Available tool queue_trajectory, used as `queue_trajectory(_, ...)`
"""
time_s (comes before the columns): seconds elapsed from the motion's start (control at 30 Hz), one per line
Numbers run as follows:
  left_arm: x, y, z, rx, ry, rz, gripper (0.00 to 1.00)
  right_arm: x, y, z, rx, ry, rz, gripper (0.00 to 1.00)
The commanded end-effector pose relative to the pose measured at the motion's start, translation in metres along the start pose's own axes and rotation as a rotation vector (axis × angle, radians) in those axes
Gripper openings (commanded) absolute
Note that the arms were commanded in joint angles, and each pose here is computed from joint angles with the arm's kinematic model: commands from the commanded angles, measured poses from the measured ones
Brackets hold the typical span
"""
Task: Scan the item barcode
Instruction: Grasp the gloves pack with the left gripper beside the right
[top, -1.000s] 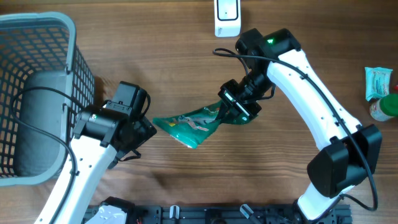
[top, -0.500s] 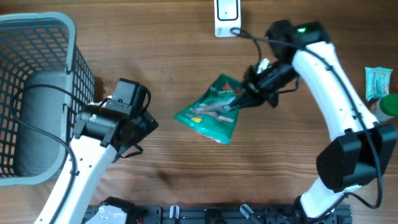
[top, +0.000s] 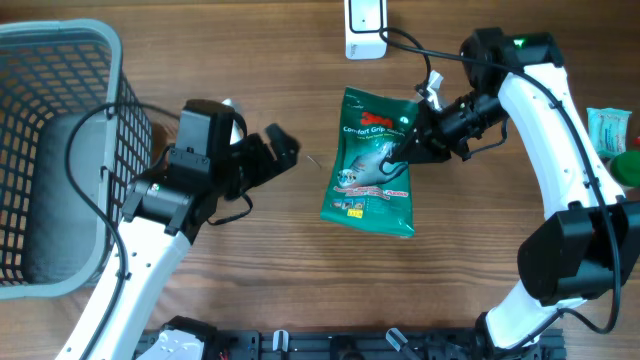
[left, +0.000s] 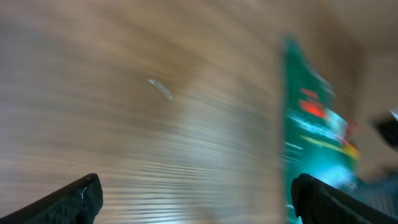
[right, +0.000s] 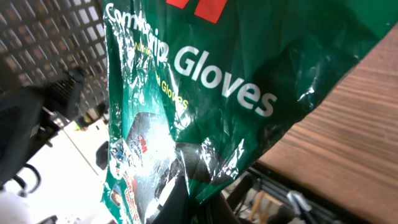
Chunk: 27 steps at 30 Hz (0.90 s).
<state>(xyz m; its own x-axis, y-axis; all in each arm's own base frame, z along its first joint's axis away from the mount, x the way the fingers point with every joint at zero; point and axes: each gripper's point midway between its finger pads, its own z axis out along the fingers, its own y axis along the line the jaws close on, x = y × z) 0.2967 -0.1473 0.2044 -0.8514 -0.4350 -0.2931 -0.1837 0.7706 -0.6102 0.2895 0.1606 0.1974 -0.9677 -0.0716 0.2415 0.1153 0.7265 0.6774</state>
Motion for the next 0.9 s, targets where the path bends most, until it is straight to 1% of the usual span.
queue_trajectory(0.0, 0.023, -0.033, -0.003, 0.198, 0.128, 0.123, 1.00, 0.002, 0.002, 0.001, -0.017, 0.003, -0.125, 0.04)
queue_trajectory(0.1, 0.023, -0.039, -0.005, 0.229, 0.134, 0.129, 1.00, 0.003, 0.012, 0.000, -0.075, -0.002, -0.284, 0.04)
queue_trajectory(0.2, 0.018, -0.042, -0.001, 0.241, 0.120, 0.137, 1.00, 0.004, 0.028, -0.002, -0.168, -0.028, -0.521, 0.04)
queue_trajectory(0.23, 0.017, -0.043, 0.000, 0.243, 0.119, 0.138, 1.00, 0.004, 0.031, -0.002, -0.186, -0.036, -0.567, 0.04)
queue_trajectory(0.4, 0.014, -0.040, 0.012, 0.233, 0.130, 0.132, 1.00, 0.005, 0.034, -0.003, -0.203, -0.043, -0.606, 0.05)
queue_trajectory(0.67, 0.012, -0.032, 0.040, 0.206, 0.173, 0.108, 1.00, 0.008, 0.045, -0.007, -0.251, -0.079, -0.730, 0.04)
queue_trajectory(0.77, 0.009, -0.040, 0.044, 0.248, 0.175, 0.120, 1.00, 0.009, 0.047, -0.008, -0.251, -0.086, -0.760, 0.04)
queue_trajectory(0.87, 0.002, -0.056, 0.040, 0.324, 0.145, 0.157, 1.00, 0.009, 0.046, -0.008, -0.248, -0.085, -0.758, 0.04)
